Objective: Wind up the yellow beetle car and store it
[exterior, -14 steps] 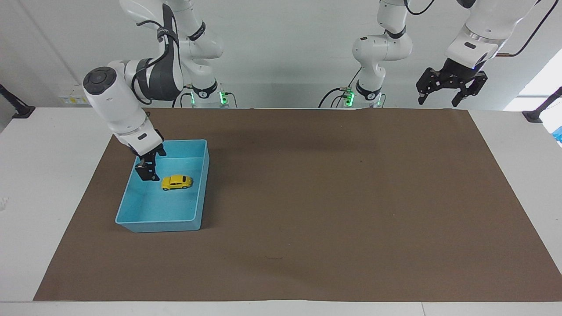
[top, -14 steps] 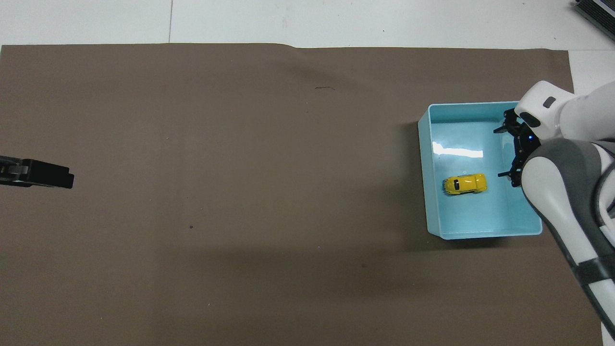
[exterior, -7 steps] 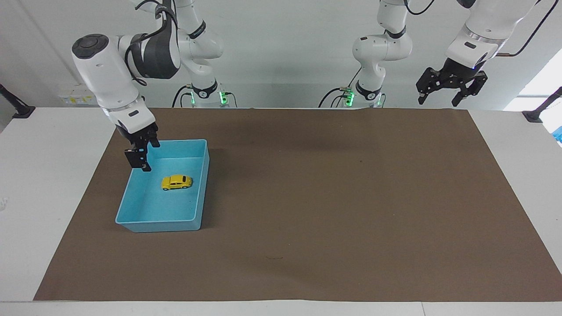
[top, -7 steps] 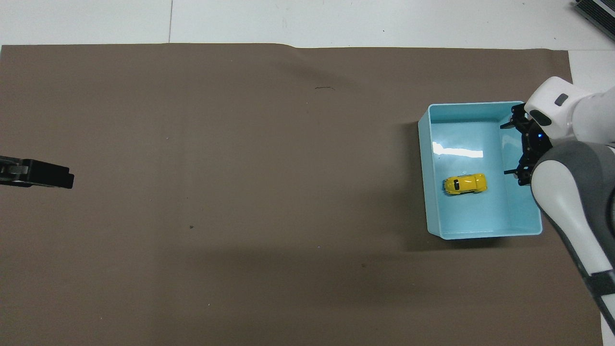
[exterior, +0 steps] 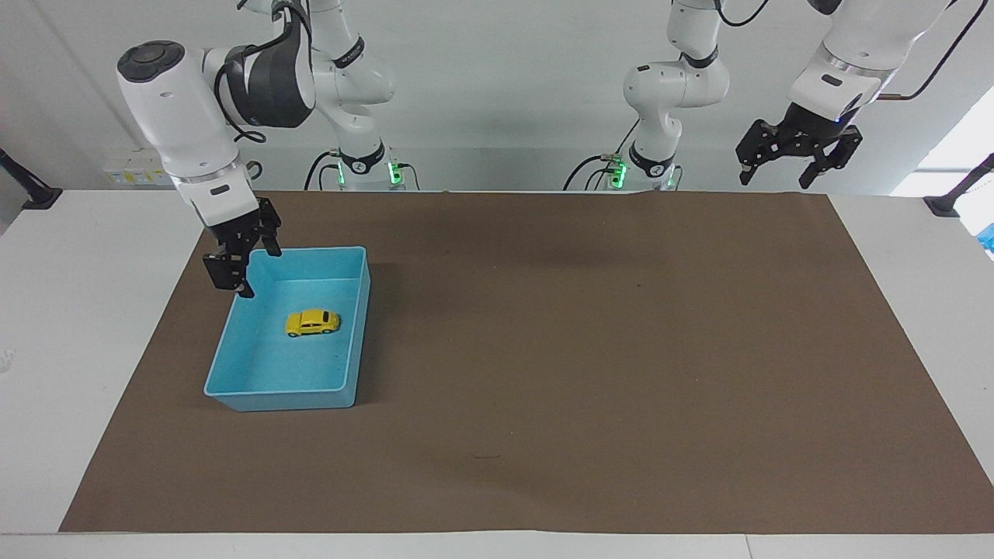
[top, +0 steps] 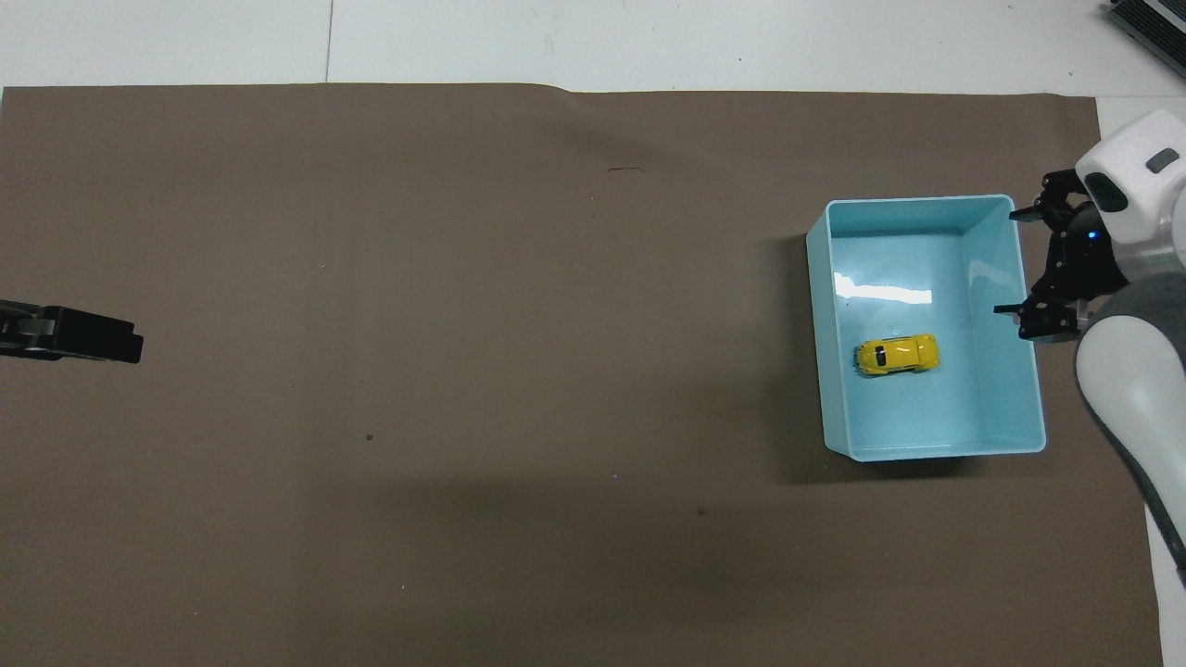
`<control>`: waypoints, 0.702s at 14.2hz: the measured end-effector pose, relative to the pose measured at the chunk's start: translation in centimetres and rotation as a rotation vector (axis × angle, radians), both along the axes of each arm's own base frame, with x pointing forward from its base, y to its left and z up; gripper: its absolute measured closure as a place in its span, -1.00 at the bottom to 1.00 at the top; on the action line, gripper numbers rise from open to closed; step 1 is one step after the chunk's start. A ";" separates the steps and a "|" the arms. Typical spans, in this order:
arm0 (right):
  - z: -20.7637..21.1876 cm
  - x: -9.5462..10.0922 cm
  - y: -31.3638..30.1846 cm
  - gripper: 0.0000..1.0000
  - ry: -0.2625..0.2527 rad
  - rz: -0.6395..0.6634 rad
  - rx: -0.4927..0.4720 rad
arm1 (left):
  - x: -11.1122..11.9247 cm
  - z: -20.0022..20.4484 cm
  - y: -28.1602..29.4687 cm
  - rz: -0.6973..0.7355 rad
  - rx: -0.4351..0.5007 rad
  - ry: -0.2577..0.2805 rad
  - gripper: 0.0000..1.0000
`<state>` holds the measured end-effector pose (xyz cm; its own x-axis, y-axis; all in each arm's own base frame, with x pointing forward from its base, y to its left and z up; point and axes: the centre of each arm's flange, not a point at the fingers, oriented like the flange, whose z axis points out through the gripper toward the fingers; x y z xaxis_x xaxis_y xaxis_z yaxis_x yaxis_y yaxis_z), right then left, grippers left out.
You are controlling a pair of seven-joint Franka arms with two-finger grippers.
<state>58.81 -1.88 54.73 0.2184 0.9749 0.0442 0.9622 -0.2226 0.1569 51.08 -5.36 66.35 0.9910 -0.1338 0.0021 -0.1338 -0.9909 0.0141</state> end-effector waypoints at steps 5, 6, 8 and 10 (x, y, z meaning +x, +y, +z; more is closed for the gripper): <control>1.6 0.0 0.7 -1.00 -0.026 -0.245 0.044 | 0.0 0.0 0.0 0.000 0.000 0.000 -1.00; 1.7 -0.1 1.0 -1.00 -0.025 -0.299 0.055 | 0.0 0.0 0.0 0.000 0.000 0.000 -1.00; 2.0 -0.2 1.7 -1.00 -0.027 -0.429 0.081 | 0.0 0.0 0.0 0.000 0.000 0.000 -1.00; 2.4 -0.4 2.0 -1.00 -0.030 -0.562 0.108 | 0.0 0.0 0.0 0.000 0.000 0.000 -1.00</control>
